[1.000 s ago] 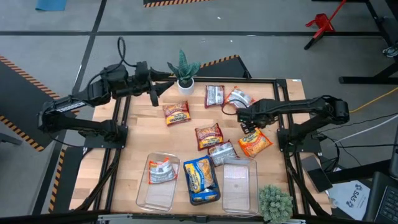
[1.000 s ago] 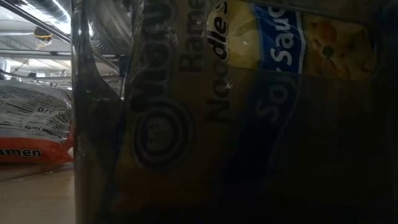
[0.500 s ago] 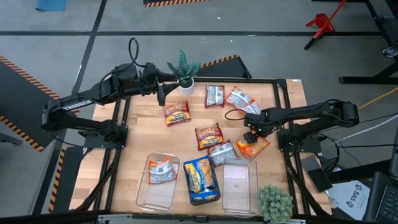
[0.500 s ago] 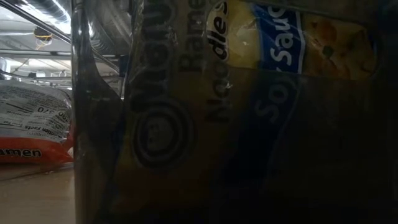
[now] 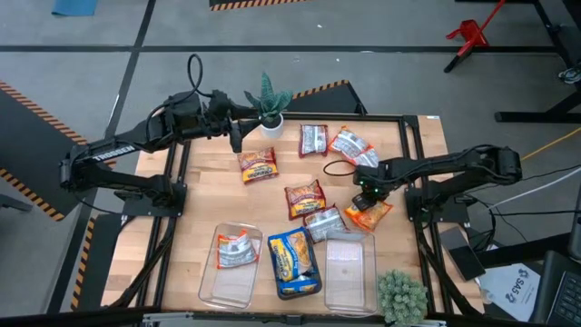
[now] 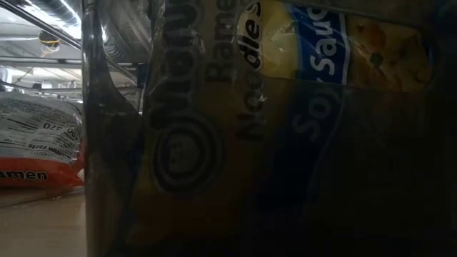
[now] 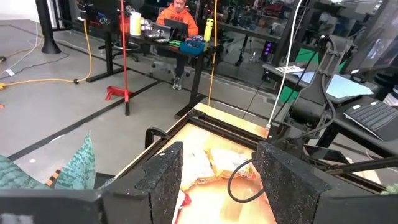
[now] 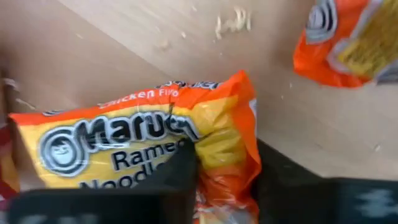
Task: Sort Maruchan noodles
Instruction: Put the orange noodle pack into the left transparent bin
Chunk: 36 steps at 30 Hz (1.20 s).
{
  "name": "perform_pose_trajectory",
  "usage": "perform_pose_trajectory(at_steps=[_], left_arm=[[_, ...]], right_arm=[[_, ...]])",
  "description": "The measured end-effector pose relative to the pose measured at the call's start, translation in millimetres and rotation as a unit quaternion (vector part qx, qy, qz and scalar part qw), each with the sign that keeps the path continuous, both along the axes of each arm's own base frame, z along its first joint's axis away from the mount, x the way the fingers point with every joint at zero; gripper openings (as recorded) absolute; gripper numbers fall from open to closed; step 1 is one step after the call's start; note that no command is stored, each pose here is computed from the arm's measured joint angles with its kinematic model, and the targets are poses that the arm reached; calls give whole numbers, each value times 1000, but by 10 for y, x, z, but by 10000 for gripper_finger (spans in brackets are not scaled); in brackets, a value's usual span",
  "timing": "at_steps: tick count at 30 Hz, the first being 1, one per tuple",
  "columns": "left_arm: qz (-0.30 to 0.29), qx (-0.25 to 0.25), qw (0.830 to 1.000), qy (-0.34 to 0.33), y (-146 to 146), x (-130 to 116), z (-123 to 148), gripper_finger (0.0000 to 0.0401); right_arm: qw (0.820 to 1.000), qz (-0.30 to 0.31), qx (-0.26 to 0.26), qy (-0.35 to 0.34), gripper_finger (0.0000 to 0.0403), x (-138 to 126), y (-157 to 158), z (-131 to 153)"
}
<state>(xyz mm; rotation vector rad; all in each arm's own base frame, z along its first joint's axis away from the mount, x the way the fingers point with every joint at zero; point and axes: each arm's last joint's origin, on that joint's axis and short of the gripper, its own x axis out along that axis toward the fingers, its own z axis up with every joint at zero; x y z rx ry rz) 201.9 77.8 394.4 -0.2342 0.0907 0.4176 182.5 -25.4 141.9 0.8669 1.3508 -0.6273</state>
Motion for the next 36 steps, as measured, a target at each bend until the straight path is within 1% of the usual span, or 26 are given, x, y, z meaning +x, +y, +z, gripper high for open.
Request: perform_pose_trajectory(at_steps=[2,4,6,8,11,13,15,19,24,26,30,33,36], left_arm=[[2,-7,1000,-3,0,0,0,199],[10,-7,1000,-3,5,-2,0,199],[18,-9,1000,-4,9,-4,0,199],[26,-26,999,-12,11,-5,0,199],[29,-42,999,-19,11,-5,-1,199],[31,-64,997,-19,9,-7,-18,199],[33,-99,995,-9,9,-1,-67,199],[-3,-152,988,35,31,84,-213,207],[-33,-174,982,65,72,292,-367,228],[-41,-189,978,79,96,378,-446,238],[-85,-212,969,90,145,586,-597,260],[-119,-206,969,70,166,746,-645,272],[-152,-180,970,63,158,879,-699,277]], right_arm=[[1000,4,-6,-6,35,27,-7,28],[1000,7,-12,-12,13,56,-14,61],[1000,7,-18,-19,15,90,-23,103],[999,5,-27,-24,20,131,-35,163],[998,11,-46,-33,9,211,-57,311],[997,19,-60,-44,7,273,-73,430],[995,24,-78,-65,10,356,-93,582],[986,38,-115,-111,5,506,-131,900],[972,40,-148,-180,5,659,-164,1332],[963,43,-160,-213,4,714,-174,1498],[946,49,-177,-267,5,783,-185,1764],[935,54,-187,-297,3,820,-191,1864],[928,60,-181,-321,4,850,-187,1898]])
